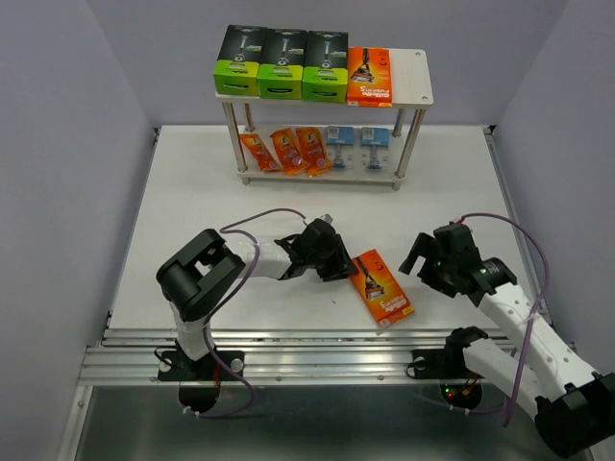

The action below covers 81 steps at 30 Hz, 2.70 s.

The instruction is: Place and organize the shaving razors onto the shelf

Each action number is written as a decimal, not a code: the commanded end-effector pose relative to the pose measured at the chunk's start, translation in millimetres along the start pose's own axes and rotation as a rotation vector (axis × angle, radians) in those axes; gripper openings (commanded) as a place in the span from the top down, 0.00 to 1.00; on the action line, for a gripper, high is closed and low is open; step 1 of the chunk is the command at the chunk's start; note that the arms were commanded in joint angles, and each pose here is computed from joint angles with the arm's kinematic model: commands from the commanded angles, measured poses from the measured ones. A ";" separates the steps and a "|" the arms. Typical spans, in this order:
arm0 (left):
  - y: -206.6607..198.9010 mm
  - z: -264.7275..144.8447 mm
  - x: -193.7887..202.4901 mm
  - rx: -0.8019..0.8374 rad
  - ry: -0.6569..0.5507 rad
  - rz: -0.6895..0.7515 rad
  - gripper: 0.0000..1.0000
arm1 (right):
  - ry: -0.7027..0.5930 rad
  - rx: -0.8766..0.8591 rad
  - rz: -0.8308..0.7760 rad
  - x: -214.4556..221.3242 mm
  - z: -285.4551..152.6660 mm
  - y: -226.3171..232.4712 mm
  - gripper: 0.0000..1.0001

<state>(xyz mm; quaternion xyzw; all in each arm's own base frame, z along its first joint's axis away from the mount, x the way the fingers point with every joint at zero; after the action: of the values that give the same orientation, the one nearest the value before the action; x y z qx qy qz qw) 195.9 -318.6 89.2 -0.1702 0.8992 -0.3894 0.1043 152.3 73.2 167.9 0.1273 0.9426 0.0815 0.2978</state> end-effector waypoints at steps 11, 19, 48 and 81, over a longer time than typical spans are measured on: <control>-8.1 39.1 -44.6 -0.135 -0.093 0.016 0.66 | 0.203 -0.345 0.106 50.7 27.0 20.1 0.00; -34.3 67.2 -77.1 -0.061 -0.094 0.151 0.67 | 0.180 -0.511 -0.056 36.3 42.7 39.8 0.00; 6.3 -9.7 -3.5 0.121 0.022 0.031 0.25 | -0.095 -0.369 -0.024 14.1 46.8 32.1 0.00; -43.9 -69.1 -27.8 0.236 -0.021 -0.132 1.00 | -0.481 -0.540 -0.751 -30.2 -35.7 114.2 0.00</control>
<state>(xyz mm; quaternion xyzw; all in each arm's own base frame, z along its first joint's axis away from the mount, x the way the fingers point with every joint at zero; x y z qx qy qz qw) 212.7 -299.1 155.0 -0.2103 0.8349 -0.4995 0.0963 174.2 158.6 233.5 -0.2476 0.7979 0.2429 0.4930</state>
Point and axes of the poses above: each gripper's point midway between its finger pads, its own z axis out along the fingers, its own y axis along the line the jaws close on, x = y × z, the point moved 8 cm from there along -z, back along the fingers, and after that the axes turned 11 degrees about -z, right-handed, at the moved point
